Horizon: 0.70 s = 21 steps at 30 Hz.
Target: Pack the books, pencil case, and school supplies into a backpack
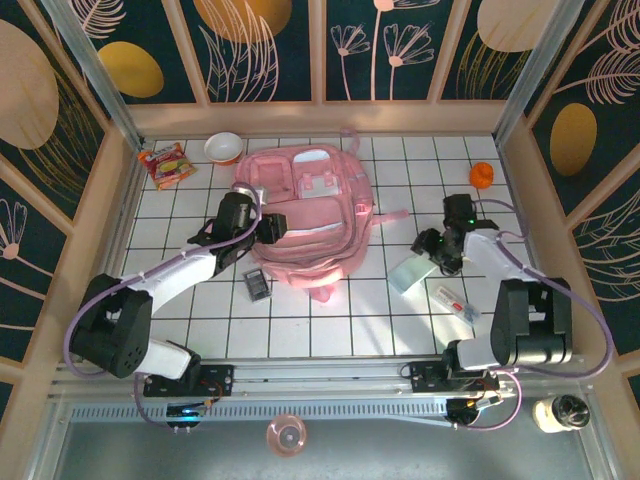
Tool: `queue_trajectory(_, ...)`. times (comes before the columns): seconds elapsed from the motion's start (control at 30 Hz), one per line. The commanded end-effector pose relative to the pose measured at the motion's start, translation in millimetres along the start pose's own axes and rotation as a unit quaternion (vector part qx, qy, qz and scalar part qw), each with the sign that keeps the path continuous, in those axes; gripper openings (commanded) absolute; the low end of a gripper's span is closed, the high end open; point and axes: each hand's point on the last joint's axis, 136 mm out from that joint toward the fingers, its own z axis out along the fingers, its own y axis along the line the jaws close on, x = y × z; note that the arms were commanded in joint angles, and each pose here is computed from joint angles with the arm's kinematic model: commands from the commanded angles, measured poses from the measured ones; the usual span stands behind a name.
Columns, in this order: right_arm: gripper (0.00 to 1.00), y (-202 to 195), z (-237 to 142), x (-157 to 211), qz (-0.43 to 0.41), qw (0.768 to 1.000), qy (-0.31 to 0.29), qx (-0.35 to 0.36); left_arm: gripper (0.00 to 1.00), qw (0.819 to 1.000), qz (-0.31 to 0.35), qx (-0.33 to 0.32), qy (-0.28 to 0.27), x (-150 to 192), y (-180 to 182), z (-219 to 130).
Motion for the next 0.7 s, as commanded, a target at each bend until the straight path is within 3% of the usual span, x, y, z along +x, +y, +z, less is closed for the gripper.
queue_trajectory(0.0, 0.81, -30, -30, -15, 0.029, 0.998, -0.035, 0.034, 0.45, 1.000, 0.004, 0.020, -0.023, -9, -11, -9)
queue_trajectory(0.13, 0.85, -44, -31, -20, 0.054, 0.996, -0.044, 0.048, 0.46, 0.999, 0.014, 0.017, -0.028, -12, -11, -10)
queue_trajectory(0.27, 0.85, -24, -23, -20, 0.056, 0.998, -0.028, 0.014, 0.46, 0.999, 0.018, 0.017, -0.026, -12, -11, -9)
queue_trajectory(0.67, 0.85, 10, 23, -4, 0.027, 0.999, 0.030, 0.008, 0.46, 0.999, 0.016, 0.008, -0.036, -9, -6, -18)
